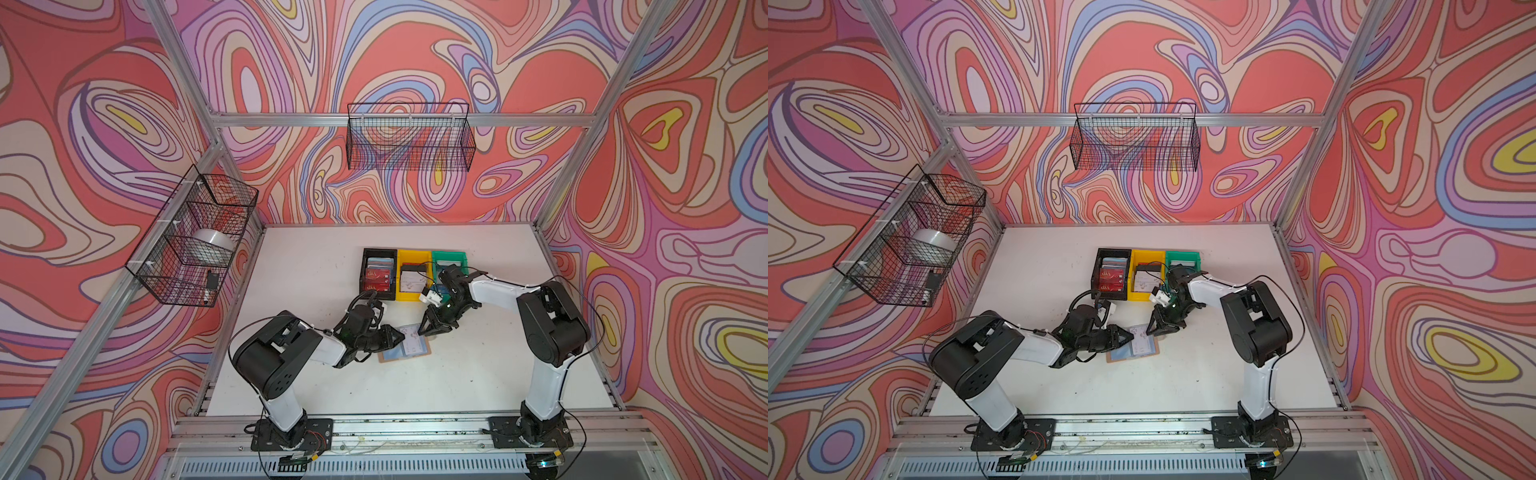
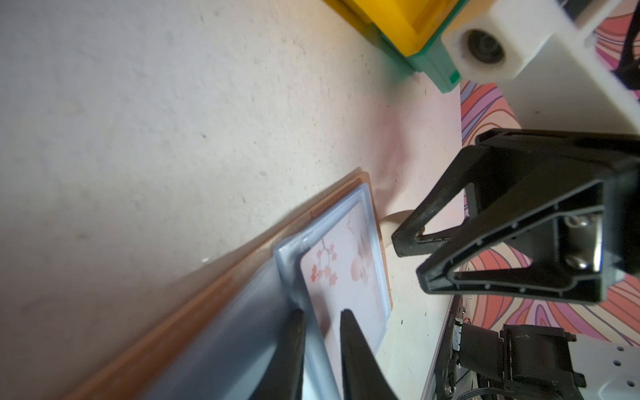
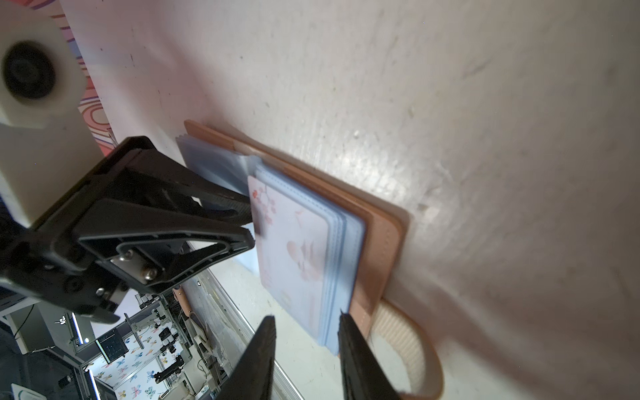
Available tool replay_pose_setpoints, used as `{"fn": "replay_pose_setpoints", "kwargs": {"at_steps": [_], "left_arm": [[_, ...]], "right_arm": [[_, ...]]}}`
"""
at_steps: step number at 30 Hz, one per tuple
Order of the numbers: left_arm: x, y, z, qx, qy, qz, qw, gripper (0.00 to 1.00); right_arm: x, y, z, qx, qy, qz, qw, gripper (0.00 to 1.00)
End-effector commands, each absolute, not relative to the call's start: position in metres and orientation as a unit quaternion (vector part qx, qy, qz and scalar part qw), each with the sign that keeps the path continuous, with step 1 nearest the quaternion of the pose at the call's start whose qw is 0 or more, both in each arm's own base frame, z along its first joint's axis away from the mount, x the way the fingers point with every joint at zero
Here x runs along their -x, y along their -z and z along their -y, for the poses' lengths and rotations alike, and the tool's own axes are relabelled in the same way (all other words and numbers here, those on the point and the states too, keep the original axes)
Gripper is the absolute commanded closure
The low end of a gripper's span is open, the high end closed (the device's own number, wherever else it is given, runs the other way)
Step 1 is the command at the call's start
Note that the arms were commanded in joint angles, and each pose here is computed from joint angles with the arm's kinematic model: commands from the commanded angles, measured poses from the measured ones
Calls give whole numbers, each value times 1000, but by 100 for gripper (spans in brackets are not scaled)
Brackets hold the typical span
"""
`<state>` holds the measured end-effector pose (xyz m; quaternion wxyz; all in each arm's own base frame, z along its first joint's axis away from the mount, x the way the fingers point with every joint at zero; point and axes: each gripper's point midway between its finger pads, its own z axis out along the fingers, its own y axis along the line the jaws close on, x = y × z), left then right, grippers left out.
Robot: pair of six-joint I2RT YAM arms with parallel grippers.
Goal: Take the credit cards out of the card holder
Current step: Take out the credit card from the card slot.
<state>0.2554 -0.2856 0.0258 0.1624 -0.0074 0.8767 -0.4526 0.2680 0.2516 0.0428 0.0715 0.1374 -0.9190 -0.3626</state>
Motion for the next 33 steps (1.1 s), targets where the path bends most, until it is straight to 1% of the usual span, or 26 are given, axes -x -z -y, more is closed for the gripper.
{"fn": "replay_pose_setpoints", "kwargs": {"at_steps": [1,8,21,28,31,33], "left_arm": [[-243,-4,280,13,426,-895,134,77],[-243,-4,280,12,425,-895,133,77],[-242,-2,279,14,425,-895,132,77],[-243,-3,280,15,427,-895,132,84],[-241,-2,280,15,424,-896,130,92],[-239,-3,279,12,425,-896,128,95]], "right_arm": [[-270,-47,-256,-143,362,919,62,66],[-262,-33,-274,-155,365,914,82,66],[-262,-25,-269,-151,345,922,85,66],[-259,-16,-268,-147,343,923,96,66],[-258,-15,-269,-147,344,922,99,66],[-259,-15,-269,-147,346,921,99,66]]}}
